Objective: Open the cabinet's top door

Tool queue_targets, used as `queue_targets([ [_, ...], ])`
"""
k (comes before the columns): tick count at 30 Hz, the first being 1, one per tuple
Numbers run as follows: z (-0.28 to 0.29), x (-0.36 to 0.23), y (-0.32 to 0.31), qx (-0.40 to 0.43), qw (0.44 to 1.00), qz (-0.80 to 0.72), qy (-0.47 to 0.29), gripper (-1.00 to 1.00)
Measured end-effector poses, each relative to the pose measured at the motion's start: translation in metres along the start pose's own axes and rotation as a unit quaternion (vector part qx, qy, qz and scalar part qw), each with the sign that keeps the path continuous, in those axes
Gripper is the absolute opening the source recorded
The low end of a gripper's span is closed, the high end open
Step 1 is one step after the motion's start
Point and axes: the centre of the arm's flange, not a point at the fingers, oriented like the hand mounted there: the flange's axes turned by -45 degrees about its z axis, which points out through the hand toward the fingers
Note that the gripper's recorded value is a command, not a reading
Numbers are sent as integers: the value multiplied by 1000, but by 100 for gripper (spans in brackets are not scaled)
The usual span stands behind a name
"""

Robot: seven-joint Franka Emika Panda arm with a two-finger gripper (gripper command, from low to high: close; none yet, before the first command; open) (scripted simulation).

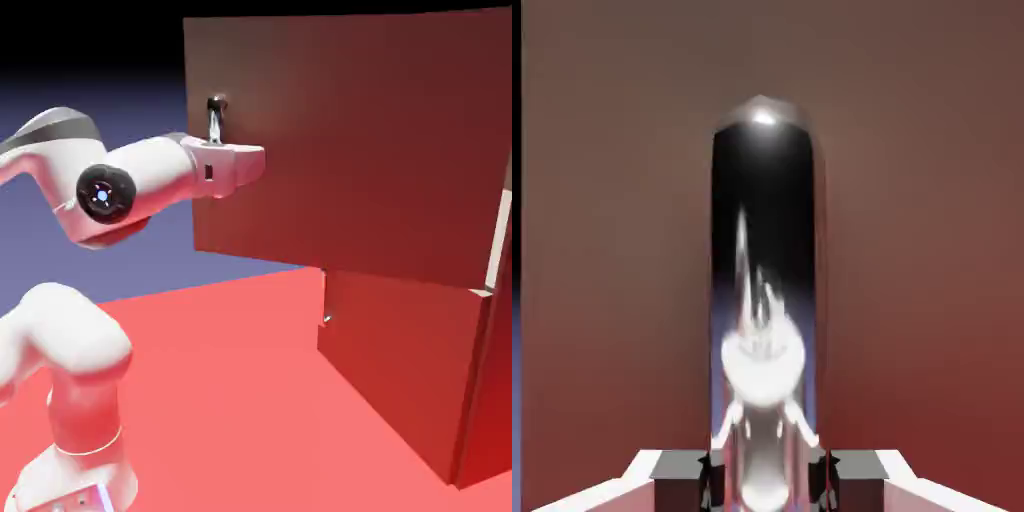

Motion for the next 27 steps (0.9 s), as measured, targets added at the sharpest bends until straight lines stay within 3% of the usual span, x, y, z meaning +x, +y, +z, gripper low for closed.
queue_targets([
  [27,-215,0,158,297,955,0,0,-100],
])
